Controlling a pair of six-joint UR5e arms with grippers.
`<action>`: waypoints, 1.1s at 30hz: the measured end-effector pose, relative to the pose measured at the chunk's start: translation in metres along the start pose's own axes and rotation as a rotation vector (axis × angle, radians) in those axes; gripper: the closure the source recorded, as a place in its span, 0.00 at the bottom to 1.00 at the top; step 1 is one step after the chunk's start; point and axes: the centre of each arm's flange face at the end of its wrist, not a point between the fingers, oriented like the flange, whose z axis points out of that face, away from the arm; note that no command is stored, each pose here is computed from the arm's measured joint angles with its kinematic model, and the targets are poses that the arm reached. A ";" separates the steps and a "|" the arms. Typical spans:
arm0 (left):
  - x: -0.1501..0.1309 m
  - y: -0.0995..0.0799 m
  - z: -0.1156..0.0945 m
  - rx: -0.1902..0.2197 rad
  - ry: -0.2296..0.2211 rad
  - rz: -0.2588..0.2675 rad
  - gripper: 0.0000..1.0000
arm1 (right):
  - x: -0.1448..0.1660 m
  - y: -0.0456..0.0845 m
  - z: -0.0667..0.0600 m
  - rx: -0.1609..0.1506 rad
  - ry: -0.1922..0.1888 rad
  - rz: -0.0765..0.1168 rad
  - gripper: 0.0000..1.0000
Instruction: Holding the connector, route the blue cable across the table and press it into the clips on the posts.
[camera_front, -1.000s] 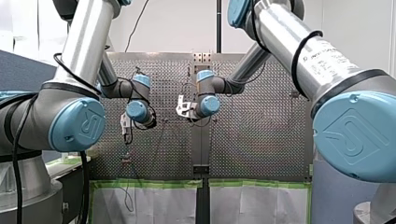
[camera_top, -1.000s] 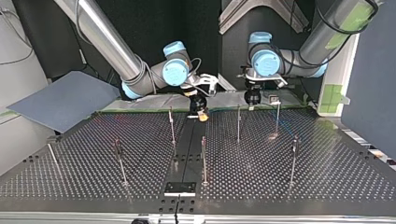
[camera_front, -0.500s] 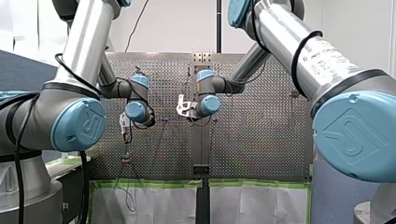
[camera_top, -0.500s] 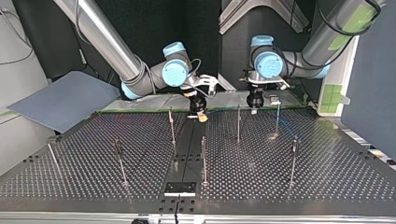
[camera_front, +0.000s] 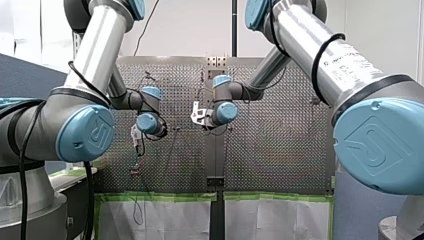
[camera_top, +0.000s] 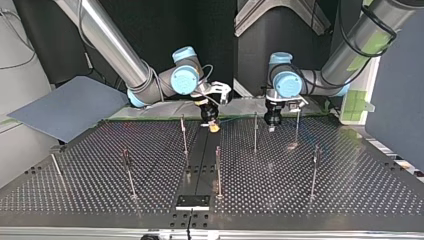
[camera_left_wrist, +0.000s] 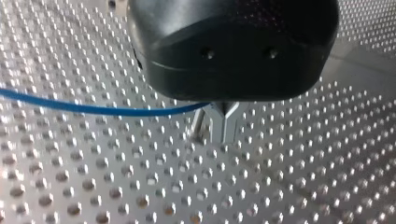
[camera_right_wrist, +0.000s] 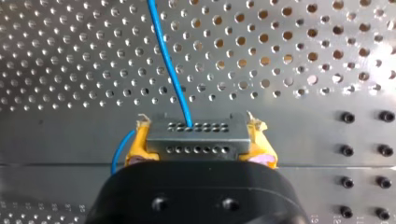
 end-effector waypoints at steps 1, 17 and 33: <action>-0.002 0.002 0.004 -0.002 -0.004 -0.002 0.99 | 0.000 0.001 0.000 -0.002 0.000 0.000 1.00; -0.009 0.009 0.021 -0.007 -0.020 -0.005 0.75 | 0.004 0.021 0.004 -0.029 0.006 0.006 1.00; -0.005 0.002 -0.007 -0.044 0.091 0.035 0.00 | 0.004 0.027 0.004 -0.041 -0.005 0.007 1.00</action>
